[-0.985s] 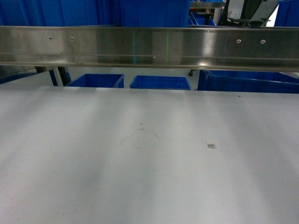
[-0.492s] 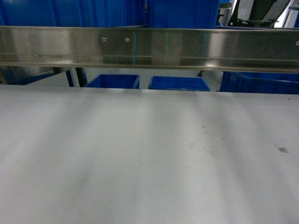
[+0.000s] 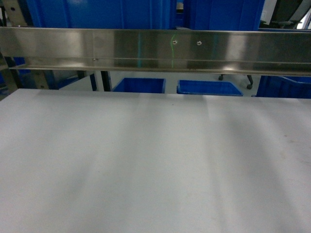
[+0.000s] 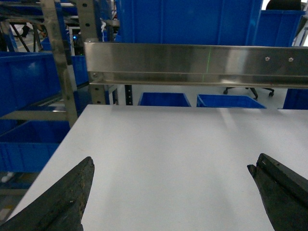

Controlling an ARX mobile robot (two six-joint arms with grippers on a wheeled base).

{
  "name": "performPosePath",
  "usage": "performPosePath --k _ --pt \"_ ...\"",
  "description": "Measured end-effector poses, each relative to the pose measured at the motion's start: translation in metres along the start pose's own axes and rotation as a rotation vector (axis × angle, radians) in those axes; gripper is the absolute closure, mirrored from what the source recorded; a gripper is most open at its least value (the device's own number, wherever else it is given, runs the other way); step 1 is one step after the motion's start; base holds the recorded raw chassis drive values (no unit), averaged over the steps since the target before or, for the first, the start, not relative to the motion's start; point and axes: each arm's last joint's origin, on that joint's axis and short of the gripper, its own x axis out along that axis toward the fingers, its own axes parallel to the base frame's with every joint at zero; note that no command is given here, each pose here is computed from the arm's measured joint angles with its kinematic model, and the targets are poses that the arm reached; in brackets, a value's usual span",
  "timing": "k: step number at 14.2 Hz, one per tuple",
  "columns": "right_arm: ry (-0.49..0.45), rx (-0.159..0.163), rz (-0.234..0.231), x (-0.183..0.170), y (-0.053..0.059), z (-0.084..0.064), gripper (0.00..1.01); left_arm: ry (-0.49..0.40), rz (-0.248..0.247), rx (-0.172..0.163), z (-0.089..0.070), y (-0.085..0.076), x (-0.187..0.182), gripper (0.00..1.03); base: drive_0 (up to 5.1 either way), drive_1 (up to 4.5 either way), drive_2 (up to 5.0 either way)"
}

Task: Place magnetic block on left shelf second layer

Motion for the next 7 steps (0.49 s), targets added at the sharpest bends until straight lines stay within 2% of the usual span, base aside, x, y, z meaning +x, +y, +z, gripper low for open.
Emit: performPosePath --k 7 --pt "0.003 0.0 -0.001 0.0 -0.0001 -0.0003 0.67 -0.001 0.001 0.0 0.0001 0.0 0.0 0.05 -5.0 2.49 2.5"
